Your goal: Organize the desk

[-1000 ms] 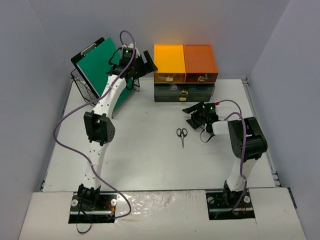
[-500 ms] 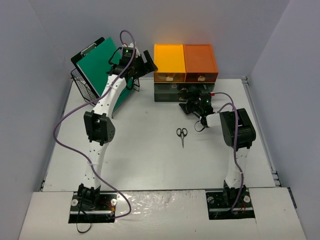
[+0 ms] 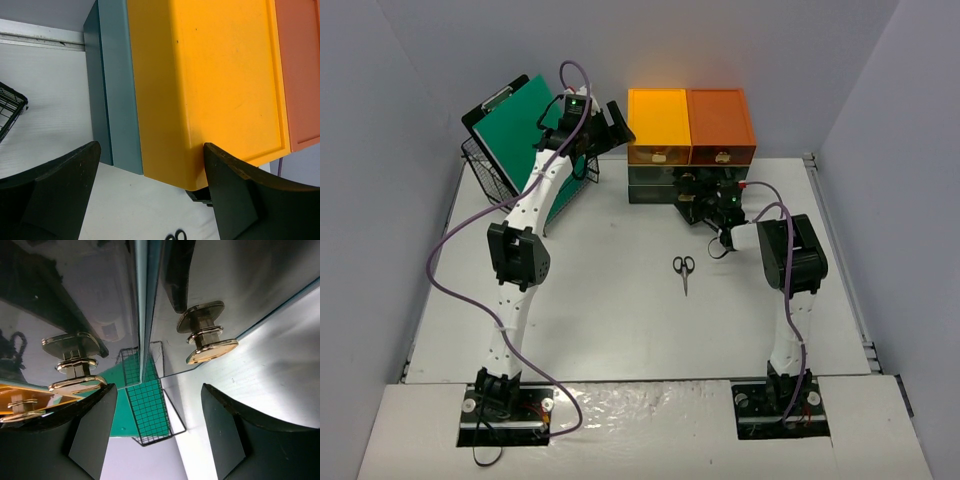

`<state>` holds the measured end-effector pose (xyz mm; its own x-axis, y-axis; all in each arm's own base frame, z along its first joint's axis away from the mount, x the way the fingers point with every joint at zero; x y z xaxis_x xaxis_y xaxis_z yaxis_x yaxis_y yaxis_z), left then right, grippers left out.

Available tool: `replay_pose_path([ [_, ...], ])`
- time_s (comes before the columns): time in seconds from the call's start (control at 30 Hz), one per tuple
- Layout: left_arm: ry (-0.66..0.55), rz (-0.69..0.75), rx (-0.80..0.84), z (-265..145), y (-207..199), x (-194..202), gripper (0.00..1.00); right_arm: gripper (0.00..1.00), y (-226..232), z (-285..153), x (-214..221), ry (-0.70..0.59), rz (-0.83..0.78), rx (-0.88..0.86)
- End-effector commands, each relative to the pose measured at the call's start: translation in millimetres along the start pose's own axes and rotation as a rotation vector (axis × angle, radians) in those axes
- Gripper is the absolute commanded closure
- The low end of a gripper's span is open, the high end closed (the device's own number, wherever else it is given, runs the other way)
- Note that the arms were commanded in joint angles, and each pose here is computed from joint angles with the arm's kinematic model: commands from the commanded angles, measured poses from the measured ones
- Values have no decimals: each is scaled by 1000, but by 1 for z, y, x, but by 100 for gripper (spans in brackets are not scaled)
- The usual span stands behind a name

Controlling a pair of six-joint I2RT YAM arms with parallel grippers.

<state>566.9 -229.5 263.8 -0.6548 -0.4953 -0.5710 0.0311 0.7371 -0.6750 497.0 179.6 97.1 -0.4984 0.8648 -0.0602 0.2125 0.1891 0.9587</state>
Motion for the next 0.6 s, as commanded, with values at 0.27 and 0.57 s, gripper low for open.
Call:
replay_pose_path([
  [0.27,-41,18,-145,-17,40,-22,21,39,22,-26,-8,-59,13,-129],
  [0.57,-44,21,-145,-19,39,-23,21,47,16,-13,-15,-88,46,-166],
])
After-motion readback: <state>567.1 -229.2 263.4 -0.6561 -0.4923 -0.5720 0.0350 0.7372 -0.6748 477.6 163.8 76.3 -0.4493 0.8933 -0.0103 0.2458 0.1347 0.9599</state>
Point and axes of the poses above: each gripper's point midway between its finger pads, its own z axis out along the fingers, its own y axis along the line the jaws close on, x = y × z, the point moved 4 cm from there along -z, back along the fingers, and after that the axes turned 7 degrees about -z, right-handed, at the moved point
